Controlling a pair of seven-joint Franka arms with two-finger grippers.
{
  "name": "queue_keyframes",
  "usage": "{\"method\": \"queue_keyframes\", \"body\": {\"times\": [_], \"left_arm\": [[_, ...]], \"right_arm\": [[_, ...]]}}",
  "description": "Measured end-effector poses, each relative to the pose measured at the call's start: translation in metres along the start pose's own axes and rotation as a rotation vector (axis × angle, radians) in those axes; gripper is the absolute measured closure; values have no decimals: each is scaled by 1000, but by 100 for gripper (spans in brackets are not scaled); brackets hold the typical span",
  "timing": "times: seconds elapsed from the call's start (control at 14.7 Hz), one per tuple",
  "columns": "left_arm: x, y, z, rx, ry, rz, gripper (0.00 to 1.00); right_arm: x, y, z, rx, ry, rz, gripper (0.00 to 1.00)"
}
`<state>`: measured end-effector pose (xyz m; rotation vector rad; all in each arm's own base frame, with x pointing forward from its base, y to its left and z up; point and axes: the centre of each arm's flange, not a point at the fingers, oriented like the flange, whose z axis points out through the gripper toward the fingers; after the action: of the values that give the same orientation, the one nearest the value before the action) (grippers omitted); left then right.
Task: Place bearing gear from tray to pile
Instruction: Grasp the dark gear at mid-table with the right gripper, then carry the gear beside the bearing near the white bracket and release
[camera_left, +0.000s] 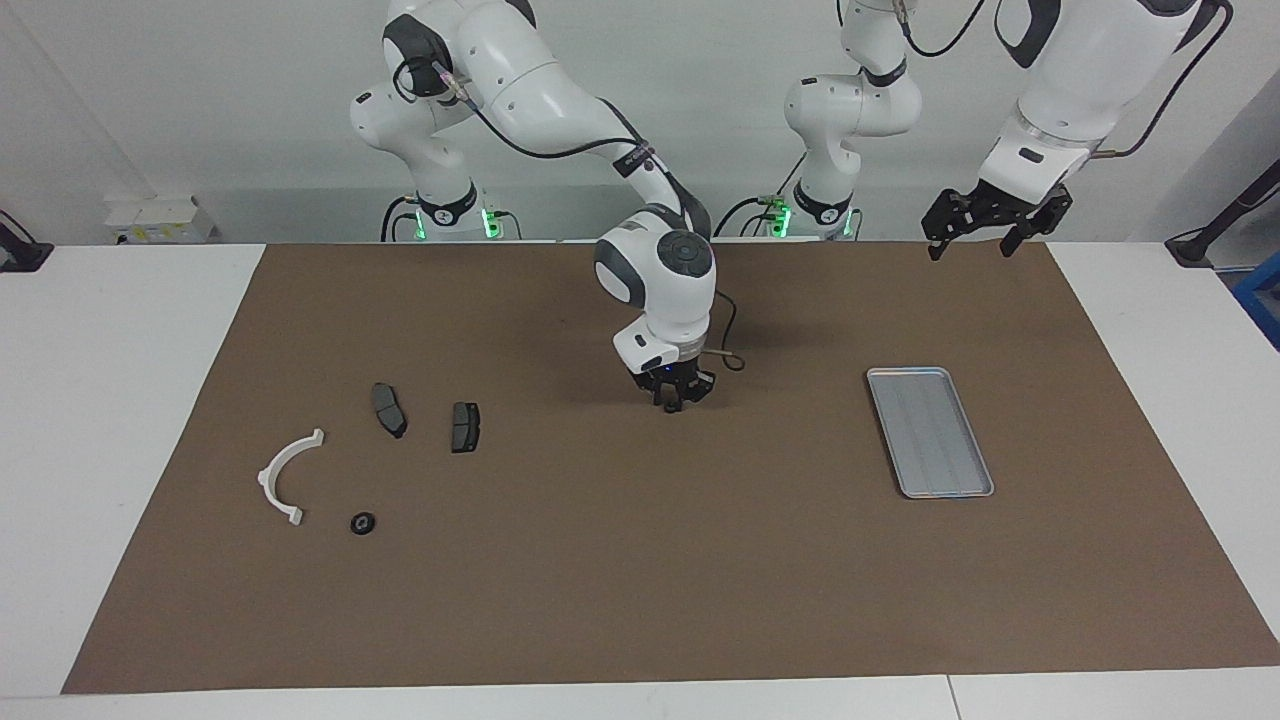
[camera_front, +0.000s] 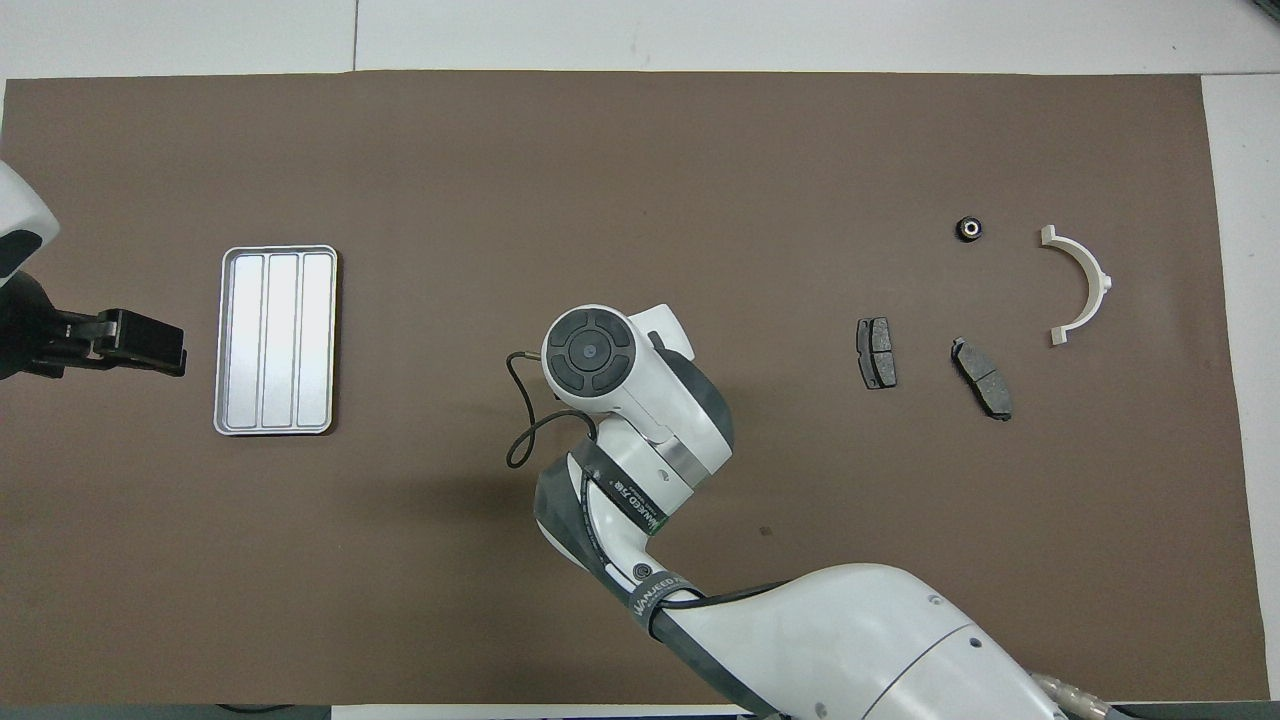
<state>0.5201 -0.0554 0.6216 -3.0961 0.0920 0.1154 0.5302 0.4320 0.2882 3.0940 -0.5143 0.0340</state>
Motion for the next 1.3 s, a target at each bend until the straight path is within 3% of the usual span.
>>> {"method": "queue_keyframes", "body": {"times": [0.27,0.61,0.75,1.02,1.16,1.3], "left_arm": [[0,3,1,1,2,8,0],[1,4,0,1,7,9,0],[1,4,1,1,7,9,0],[1,4,1,0,6,10,0],[1,5,1,-6,5,14,0],[1,8,1,-31,4,19,0]], "right_arm": [[2,1,-1,1,0,4,76],[5,2,-3,0,4,8,76],[22,8,-16,-20,6,16,76],[116,65,-91,-48,-2,-90,76],[175,129,-123,-41,6,-187,76],[224,197,-126,-42,4,-250,76]]}}
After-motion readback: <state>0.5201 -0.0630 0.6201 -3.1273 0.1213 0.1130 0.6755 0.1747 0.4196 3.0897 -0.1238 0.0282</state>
